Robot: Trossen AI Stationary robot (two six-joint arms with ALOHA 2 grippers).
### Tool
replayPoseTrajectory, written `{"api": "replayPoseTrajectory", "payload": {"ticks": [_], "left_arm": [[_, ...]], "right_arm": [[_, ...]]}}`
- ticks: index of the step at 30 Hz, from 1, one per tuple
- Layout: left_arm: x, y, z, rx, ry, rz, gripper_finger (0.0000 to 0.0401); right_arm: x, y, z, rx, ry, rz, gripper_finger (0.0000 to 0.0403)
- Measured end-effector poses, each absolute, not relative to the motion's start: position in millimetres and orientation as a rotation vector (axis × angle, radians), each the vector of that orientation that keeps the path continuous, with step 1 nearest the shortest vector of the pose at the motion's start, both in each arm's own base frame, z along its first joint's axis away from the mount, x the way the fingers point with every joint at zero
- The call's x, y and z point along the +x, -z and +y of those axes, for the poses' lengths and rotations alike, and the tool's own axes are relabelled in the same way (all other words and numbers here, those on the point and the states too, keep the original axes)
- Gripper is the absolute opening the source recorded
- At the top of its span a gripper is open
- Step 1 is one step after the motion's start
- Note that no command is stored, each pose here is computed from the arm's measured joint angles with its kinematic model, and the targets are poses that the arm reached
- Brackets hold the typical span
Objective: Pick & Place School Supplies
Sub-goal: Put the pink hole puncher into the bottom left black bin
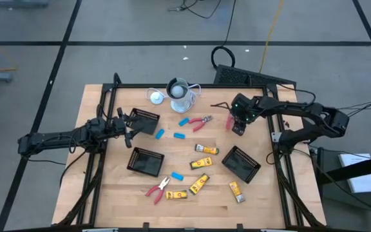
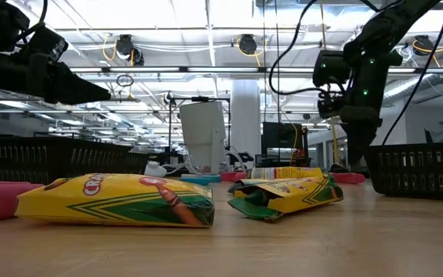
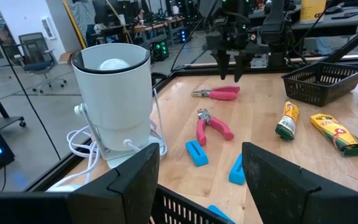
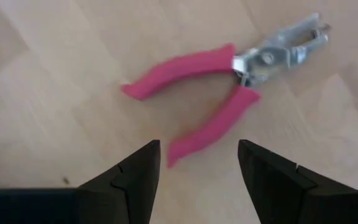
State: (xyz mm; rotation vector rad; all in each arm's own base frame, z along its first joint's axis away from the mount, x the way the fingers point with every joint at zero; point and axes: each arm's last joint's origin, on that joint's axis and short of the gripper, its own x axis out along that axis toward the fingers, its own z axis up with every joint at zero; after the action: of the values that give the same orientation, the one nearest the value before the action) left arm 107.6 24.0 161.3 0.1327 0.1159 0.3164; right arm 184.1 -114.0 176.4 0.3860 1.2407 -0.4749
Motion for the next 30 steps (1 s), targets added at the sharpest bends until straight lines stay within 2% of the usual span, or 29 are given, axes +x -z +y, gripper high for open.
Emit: {"api": "replayPoseTrajectory", "payload": {"ticks": [17, 20, 24, 29, 30], "left_arm": [[107, -161, 24, 0.130, -0.316, 0.123, 0.0232], [107, -160, 24, 0.130, -0.316, 0.128, 0.0232], [107, -160, 24, 0.130, -0.315, 0.130, 0.0232], [107, -160, 24, 0.130, -0.315, 0.130, 0.0232], [107, -160, 24, 0.130, -0.315, 0.130, 0.0232]], "right_arm": [[203, -139, -126, 0.424, 0.441, 1.313, 0.0210], [206, -137, -123, 0.406, 0.433, 1.314, 0.0200], [210, -140, -117, 0.373, 0.412, 1.295, 0.0151], [214, -140, -111, 0.323, 0.350, 1.300, 0.0037], [214, -140, -110, 0.310, 0.340, 1.302, 0.0030]]}}
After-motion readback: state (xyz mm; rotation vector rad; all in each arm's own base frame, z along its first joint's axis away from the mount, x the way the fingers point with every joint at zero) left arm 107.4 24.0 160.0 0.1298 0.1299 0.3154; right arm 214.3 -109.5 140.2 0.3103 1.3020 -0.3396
